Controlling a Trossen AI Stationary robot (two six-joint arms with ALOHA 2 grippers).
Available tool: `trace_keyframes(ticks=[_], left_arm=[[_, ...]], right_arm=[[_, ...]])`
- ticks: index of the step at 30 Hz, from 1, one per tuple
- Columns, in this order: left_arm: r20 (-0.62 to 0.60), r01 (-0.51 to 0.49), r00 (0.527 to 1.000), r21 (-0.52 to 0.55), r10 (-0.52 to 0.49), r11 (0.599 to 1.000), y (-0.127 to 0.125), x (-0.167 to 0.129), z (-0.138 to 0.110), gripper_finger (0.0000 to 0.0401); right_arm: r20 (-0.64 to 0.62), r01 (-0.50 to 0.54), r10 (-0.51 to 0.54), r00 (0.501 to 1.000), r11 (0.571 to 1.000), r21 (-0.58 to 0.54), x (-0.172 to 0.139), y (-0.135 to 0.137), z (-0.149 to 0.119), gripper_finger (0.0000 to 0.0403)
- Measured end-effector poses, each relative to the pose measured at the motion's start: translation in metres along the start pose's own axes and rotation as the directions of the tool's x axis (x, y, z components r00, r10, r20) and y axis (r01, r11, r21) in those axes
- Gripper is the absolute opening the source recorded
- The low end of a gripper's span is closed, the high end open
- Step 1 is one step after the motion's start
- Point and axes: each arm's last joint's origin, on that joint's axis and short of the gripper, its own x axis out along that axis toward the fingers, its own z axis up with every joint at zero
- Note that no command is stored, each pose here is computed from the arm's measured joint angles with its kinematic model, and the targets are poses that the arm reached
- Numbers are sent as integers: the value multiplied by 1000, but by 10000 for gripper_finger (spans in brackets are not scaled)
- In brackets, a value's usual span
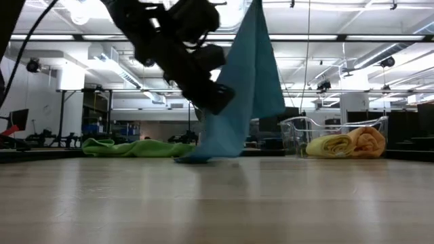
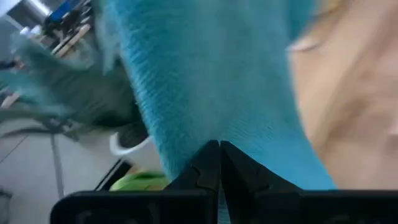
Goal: Roll microfiber towels into tight, uniform cylinder then place into a basket
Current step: Fold the blue microfiber cloth
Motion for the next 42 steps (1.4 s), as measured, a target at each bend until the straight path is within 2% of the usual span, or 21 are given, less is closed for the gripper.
trace_keyframes(ticks=[6,15,18,22,24,25,28,30,31,32,33,34,35,37,39,40,42], left_arm=[[-19,-56,998,-79,55,995,50,-13,-18,0],[48,-104,992,-196,115,975,114,-58,-31,0],[89,-29,995,-225,51,974,123,-72,-36,0],[139,173,980,-249,-142,953,123,-83,-42,0],[155,269,959,-236,-237,934,118,-86,-43,0],[159,303,949,-226,-272,926,115,-88,-44,0],[164,354,931,-197,-325,914,107,-92,-44,0],[167,373,923,-158,-347,914,102,-96,-44,0],[176,381,918,-140,-356,914,100,-98,-42,0],[184,391,912,-126,-366,912,98,-101,-41,0],[187,400,907,-106,-377,910,97,-104,-41,0],[193,409,902,-90,-386,908,97,-107,-41,0],[203,412,898,-82,-390,907,97,-110,-40,0],[219,398,901,-74,-374,915,99,-116,-38,0],[213,359,917,-72,-337,930,104,-122,-39,0],[207,338,925,-71,-317,939,107,-124,-40,0],[181,294,943,-68,-278,954,112,-127,-43,0]], right_arm=[[-47,-10,9,999,1000,-17,-2,1,-6,9],[-131,-107,105,986,994,-14,3,8,-15,9],[-161,-143,139,977,989,-19,8,13,-18,9],[-211,-243,235,949,970,-11,14,20,-23,9],[-234,-361,351,907,933,2,17,27,-25,9],[-240,-436,425,873,900,7,18,31,-25,9],[-209,-685,671,711,729,13,22,47,-21,9],[-154,-782,772,617,623,-15,26,57,-16,9],[-121,-799,790,601,600,-43,28,61,-13,9],[-82,-798,793,603,599,-74,30,64,-9,9],[-37,-779,780,624,619,-99,32,64,-5,9],[17,-744,750,662,659,-114,33,64,0,9],[75,-687,697,714,717,-117,33,61,5,9],[193,-532,538,821,843,-86,31,54,16,9],[269,-360,353,896,933,-22,28,44,24,9],[284,-299,285,915,954,5,27,39,26,9],[291,-255,237,927,967,25,25,33,29,9]])
